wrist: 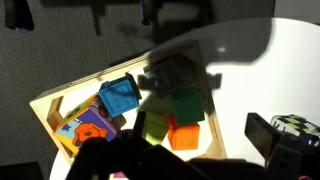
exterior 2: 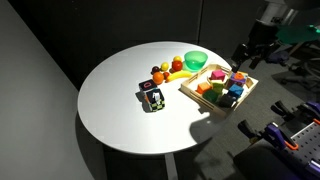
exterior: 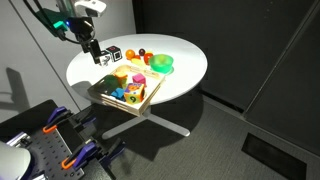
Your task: Put the block inside the box
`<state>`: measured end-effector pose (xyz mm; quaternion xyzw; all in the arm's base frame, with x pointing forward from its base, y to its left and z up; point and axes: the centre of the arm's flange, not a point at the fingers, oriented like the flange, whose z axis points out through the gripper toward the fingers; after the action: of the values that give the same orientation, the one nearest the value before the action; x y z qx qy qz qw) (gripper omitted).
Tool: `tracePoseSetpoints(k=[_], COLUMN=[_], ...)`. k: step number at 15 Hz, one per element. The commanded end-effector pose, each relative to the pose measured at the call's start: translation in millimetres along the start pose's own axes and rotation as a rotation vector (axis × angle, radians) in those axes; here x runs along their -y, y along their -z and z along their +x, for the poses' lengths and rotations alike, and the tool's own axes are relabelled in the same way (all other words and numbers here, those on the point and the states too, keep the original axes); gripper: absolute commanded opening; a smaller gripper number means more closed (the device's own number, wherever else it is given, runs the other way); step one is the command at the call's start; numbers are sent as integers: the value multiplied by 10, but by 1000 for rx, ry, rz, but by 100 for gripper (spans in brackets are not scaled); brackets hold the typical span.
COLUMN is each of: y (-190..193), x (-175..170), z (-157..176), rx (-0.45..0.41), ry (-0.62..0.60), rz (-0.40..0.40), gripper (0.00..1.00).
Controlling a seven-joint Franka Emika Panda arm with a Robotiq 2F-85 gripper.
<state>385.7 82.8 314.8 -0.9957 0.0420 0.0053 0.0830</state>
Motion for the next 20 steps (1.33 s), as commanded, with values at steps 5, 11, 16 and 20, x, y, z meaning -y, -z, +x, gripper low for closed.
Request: tracePoseSetpoints(k=[5,11,16,20], y=[631,1002,1240,1218], x=[211,376,408,432], z=[-138,-218,-275,-272], rx=[61,45,-16,-26], ry=[-61,-92,-88,-69], rz=[-163,-239,-210,-197], gripper=[100,100,100,100])
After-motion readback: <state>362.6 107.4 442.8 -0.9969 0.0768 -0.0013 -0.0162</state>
